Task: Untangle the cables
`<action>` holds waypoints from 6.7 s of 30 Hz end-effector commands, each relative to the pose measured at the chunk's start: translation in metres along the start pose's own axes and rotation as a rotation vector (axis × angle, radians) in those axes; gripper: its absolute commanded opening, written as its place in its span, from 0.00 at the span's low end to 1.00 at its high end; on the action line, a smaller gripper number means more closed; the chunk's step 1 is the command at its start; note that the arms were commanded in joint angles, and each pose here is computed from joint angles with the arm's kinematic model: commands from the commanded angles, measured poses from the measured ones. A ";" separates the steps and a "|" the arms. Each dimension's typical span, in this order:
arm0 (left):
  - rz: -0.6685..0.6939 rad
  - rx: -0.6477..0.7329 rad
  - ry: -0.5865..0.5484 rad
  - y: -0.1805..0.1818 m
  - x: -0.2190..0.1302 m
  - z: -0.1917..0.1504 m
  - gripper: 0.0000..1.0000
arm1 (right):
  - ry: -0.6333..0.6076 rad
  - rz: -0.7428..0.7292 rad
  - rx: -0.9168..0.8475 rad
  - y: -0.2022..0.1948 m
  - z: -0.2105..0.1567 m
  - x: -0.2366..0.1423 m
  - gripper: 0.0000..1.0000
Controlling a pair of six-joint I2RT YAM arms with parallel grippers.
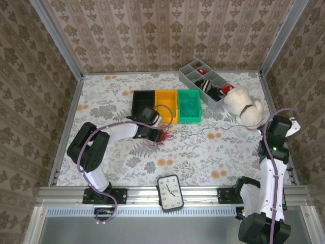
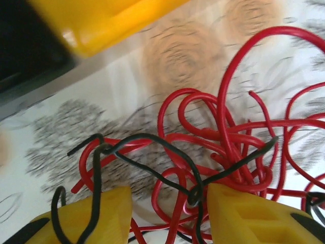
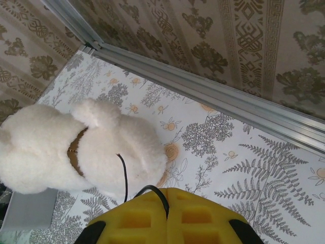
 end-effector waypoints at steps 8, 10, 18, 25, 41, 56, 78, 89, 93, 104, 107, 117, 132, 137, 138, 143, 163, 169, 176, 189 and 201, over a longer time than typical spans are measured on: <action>0.130 -0.088 0.143 0.034 0.000 -0.038 0.49 | 0.000 0.103 0.008 0.025 0.016 -0.001 0.00; 0.065 -0.032 0.121 0.014 0.001 -0.031 0.49 | 0.013 0.126 -0.041 0.035 0.011 -0.004 0.00; -0.091 0.175 0.121 -0.043 0.010 -0.018 0.49 | 0.118 0.437 -0.312 0.110 -0.060 -0.025 0.00; -0.094 0.188 0.120 -0.048 0.013 -0.010 0.49 | 0.313 0.650 -0.671 0.154 -0.171 -0.044 0.00; -0.081 0.197 0.120 -0.051 0.018 -0.012 0.49 | 0.507 0.780 -0.822 0.222 -0.246 -0.041 0.42; -0.082 0.212 0.119 -0.054 0.019 -0.013 0.48 | 0.660 0.709 -0.850 0.233 -0.277 -0.026 0.52; -0.073 0.216 0.120 -0.055 0.019 -0.012 0.49 | 0.723 0.583 -1.096 0.208 -0.306 -0.019 0.00; -0.069 0.219 0.133 -0.055 0.020 -0.012 0.49 | 0.482 0.499 -0.560 0.184 -0.171 0.010 0.00; -0.063 0.214 0.130 -0.054 0.021 -0.012 0.49 | 0.389 0.400 -0.396 0.147 -0.118 0.021 0.00; -0.055 0.200 0.122 -0.054 0.024 -0.009 0.48 | 0.248 0.422 -0.258 0.104 -0.042 0.006 0.00; -0.066 0.194 0.111 -0.056 0.024 -0.007 0.48 | 0.238 0.526 -0.283 0.123 -0.044 -0.011 0.00; -0.158 0.187 -0.110 -0.067 -0.009 0.014 0.61 | 0.052 0.845 -0.397 0.224 -0.001 -0.107 0.00; 0.158 -0.209 -0.617 0.033 -0.102 0.052 0.70 | 0.152 1.197 -0.571 0.409 -0.031 -0.133 0.00; 0.245 -0.339 -0.612 0.076 -0.106 0.036 0.70 | 0.181 1.206 -0.597 0.435 -0.043 -0.125 0.00; 0.261 -0.351 -0.601 0.081 -0.105 0.033 0.70 | 0.192 1.204 -0.603 0.439 -0.047 -0.122 0.00; 0.295 -0.384 -0.571 0.092 -0.101 0.024 0.70 | 0.251 1.181 -0.641 0.449 -0.076 -0.106 0.00; 0.260 -0.369 -0.555 0.085 -0.096 0.024 0.70 | 0.462 0.922 -0.769 0.428 -0.192 -0.027 0.02; 0.196 -0.317 -0.540 0.073 -0.095 0.025 0.70 | 0.474 0.871 -0.778 0.429 -0.200 -0.016 0.29; 0.097 -0.252 -0.513 0.055 -0.088 0.026 0.70 | 0.405 0.922 -0.811 0.413 -0.184 -0.041 0.55; 0.091 -0.286 -0.406 0.055 -0.064 0.011 0.68 | 0.612 1.117 -1.183 0.328 -0.279 -0.123 0.48; 0.122 -0.283 -0.382 0.059 -0.061 0.010 0.68 | 0.681 0.948 -1.345 0.318 -0.316 -0.083 0.48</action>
Point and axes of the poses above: each hand's point on the last joint's axis, 136 mm out from that joint toward the fingers, its own x axis out along the fingers, its own y axis along the line the jaws close on, z = x × y, the point moved 3 cm from there along -x, back along the fingers, and after that the axes turned 10 degrees about -x, right-handed, at the moved point
